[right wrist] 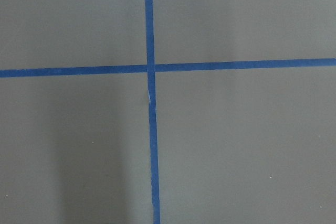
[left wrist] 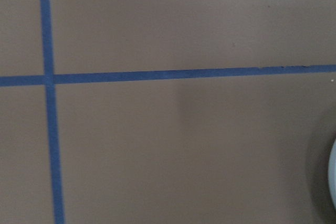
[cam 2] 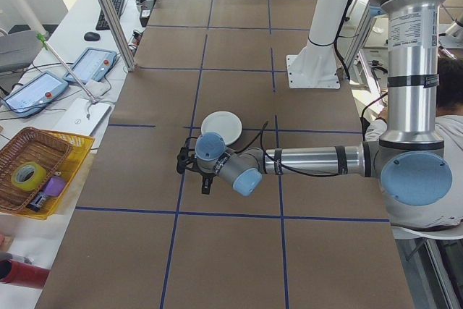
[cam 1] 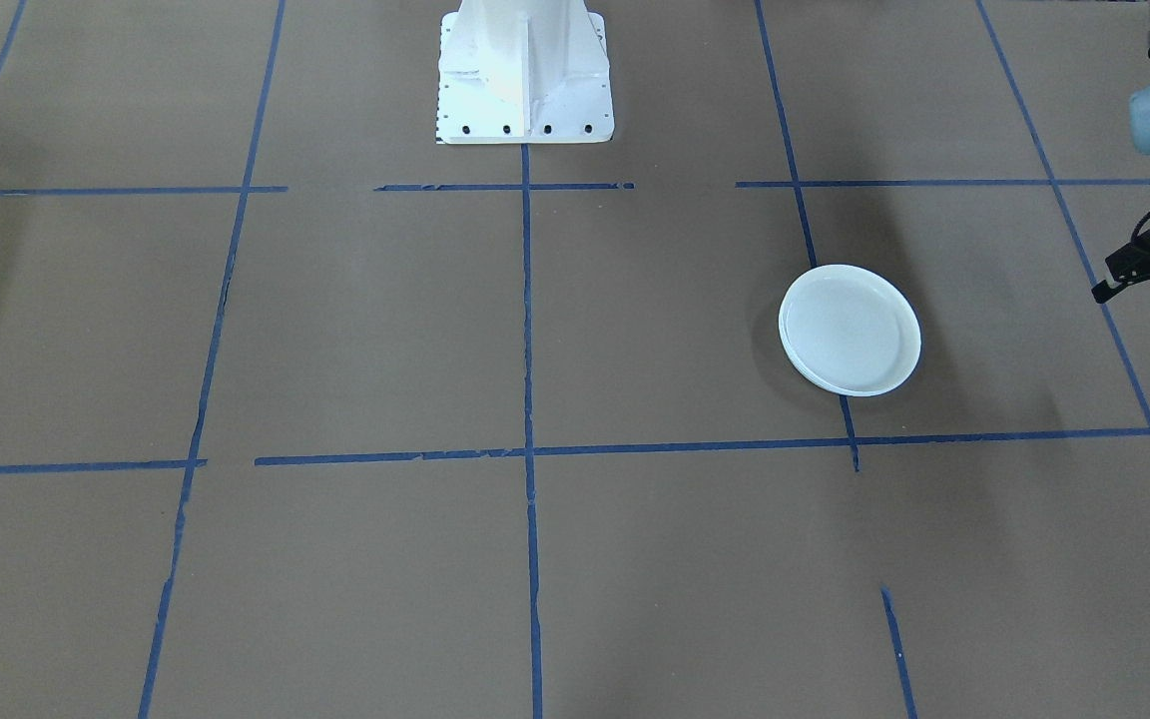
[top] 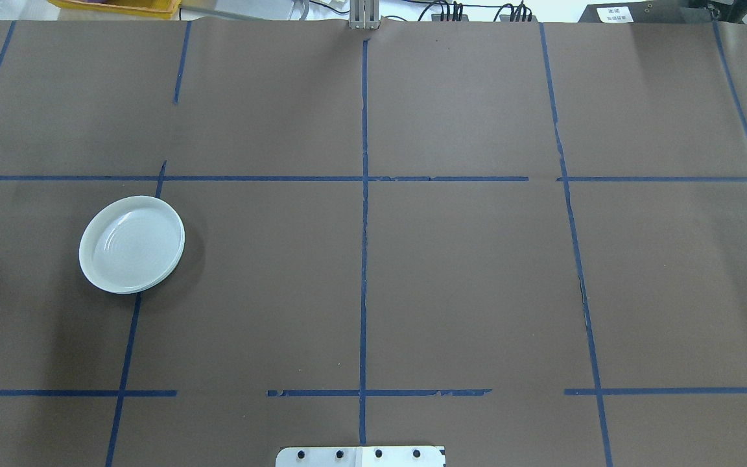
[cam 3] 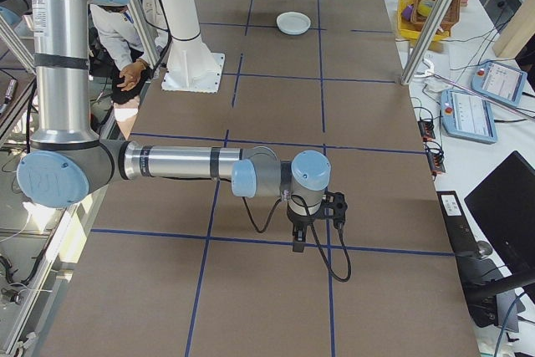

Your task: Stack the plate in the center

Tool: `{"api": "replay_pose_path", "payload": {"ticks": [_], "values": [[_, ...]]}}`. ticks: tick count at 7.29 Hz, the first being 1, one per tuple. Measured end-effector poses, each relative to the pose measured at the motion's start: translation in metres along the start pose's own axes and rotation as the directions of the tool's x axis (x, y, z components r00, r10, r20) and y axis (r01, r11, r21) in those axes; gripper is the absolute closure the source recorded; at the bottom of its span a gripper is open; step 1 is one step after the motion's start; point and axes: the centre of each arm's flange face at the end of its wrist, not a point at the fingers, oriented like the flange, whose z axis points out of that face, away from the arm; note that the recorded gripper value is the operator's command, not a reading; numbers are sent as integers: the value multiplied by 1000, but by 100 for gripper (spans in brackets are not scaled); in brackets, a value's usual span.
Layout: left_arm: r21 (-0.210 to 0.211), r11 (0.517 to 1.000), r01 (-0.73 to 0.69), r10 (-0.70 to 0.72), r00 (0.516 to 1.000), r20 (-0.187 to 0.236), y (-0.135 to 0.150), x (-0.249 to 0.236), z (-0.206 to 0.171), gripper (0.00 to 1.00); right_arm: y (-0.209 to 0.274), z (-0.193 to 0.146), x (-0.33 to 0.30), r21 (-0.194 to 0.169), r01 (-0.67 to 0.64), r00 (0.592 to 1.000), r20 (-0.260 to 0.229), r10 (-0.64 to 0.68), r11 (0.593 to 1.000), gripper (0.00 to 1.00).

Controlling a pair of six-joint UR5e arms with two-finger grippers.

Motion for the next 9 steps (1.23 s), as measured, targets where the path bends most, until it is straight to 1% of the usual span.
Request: {"api": "replay_pose_path", "payload": {"ticks": [1,2,3,4,5,6,8,9], "values": [[-24,999,-24,24,999,32,-3,-13,-19,0,0,0,0,0,0,1000,0,0,1000,0],[-51,998,-32,35,998,54,-5,-22,-39,0,0,0,0,0,0,1000,0,0,1000,0],[-69,997,-39,43,997,68,-4,-30,-59,0,0,0,0,1,-1,1000,0,1,1000,0],[-76,996,-42,47,996,75,-2,-38,-73,0,0,0,0,1,-1,1000,0,1,1000,0],[-70,997,-31,37,996,80,0,-47,-85,0,0,0,0,0,-1,1000,0,1,1000,0],[-56,998,-11,16,996,85,1,-56,-95,0,0,0,0,0,0,1000,0,0,1000,0],[-27,999,18,-16,996,89,-5,-64,-110,0,0,0,0,0,1,1000,-1,-1,1000,0],[-19,1000,21,-19,996,90,-6,-64,-113,0,0,0,0,0,1,1000,-1,-1,1000,0]]}}
